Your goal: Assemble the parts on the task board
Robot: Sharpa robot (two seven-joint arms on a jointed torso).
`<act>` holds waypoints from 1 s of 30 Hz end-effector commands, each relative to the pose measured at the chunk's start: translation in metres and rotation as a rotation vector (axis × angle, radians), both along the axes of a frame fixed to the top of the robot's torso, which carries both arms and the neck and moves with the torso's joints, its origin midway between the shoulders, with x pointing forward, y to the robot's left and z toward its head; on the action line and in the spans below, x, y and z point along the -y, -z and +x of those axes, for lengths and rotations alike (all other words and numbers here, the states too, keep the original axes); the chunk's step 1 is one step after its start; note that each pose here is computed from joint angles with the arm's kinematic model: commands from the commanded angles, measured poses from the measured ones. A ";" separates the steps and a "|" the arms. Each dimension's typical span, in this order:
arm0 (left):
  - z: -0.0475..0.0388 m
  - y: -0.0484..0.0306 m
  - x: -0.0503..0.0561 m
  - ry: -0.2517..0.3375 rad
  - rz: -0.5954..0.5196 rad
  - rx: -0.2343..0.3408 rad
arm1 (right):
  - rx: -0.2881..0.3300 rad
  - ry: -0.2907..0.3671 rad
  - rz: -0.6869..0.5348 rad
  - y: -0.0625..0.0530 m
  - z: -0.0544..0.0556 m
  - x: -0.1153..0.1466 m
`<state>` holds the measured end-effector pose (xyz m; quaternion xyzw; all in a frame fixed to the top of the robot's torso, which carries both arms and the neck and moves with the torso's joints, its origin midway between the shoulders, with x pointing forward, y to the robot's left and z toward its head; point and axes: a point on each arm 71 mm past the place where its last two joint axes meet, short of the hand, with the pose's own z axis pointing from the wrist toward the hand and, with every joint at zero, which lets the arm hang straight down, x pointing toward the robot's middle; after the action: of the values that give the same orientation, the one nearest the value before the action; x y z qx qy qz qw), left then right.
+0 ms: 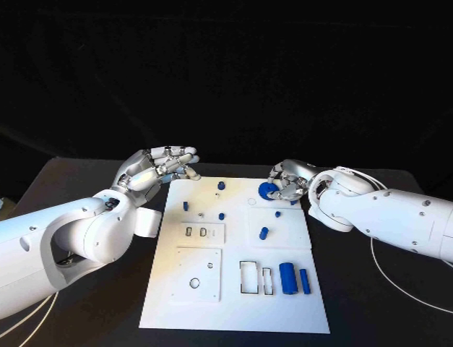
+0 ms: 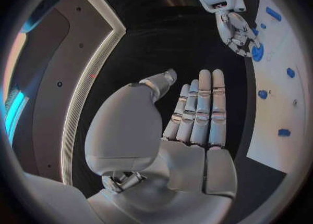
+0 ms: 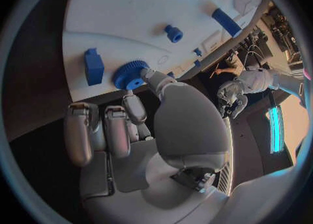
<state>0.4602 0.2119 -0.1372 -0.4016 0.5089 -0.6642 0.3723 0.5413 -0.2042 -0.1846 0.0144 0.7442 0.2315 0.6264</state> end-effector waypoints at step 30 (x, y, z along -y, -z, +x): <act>-0.0004 -0.0005 0.003 0.029 -0.012 -0.001 | 0.317 -0.176 -0.077 -0.022 -0.033 -0.061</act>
<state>0.4605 0.2113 -0.1376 -0.4015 0.5107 -0.6646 0.3693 0.5103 -0.1472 -0.1666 -0.0903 0.6653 0.2663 0.6916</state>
